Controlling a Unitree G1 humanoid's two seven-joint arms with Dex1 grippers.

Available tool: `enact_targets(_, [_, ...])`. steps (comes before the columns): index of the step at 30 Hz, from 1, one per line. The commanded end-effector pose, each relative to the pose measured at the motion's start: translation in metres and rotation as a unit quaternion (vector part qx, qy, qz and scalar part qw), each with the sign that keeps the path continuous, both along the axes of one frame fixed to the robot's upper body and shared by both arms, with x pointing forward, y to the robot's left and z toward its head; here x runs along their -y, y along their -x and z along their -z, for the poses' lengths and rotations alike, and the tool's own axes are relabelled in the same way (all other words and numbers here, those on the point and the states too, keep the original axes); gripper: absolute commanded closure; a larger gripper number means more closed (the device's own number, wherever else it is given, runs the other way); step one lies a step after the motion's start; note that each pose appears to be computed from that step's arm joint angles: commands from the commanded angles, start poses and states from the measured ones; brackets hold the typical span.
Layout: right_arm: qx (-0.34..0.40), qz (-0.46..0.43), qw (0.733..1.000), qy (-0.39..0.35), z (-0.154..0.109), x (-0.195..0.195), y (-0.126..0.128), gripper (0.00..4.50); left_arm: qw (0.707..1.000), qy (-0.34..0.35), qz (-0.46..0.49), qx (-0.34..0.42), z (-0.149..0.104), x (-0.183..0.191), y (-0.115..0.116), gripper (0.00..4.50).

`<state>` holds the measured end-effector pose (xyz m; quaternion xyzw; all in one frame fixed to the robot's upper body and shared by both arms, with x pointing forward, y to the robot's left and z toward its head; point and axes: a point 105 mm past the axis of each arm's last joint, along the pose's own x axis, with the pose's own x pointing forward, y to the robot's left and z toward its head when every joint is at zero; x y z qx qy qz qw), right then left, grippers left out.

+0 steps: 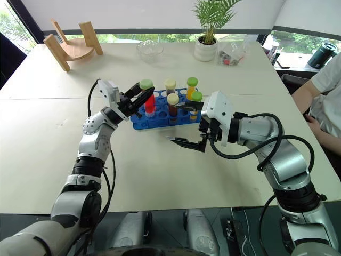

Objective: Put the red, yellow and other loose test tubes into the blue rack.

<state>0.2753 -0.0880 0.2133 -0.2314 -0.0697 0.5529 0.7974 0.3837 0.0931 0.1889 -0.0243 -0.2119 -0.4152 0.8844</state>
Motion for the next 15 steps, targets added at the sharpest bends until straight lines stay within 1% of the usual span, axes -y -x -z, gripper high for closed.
enact_targets(1, [0.025,-0.004,1.000,-0.003,-0.011,-0.001,0.006,0.00,1.000,0.003,0.013,0.025,-0.011,0.007,0.004,3.36])
enact_targets(7, [0.026,-0.003,1.000,-0.003,-0.011,-0.001,0.007,0.00,0.999,-0.005,0.018,0.028,-0.007,0.009,0.006,3.36])
enact_targets(15, [0.026,-0.001,1.000,-0.004,-0.011,-0.001,0.007,0.00,0.999,-0.022,0.016,0.033,-0.002,0.002,0.014,3.36])
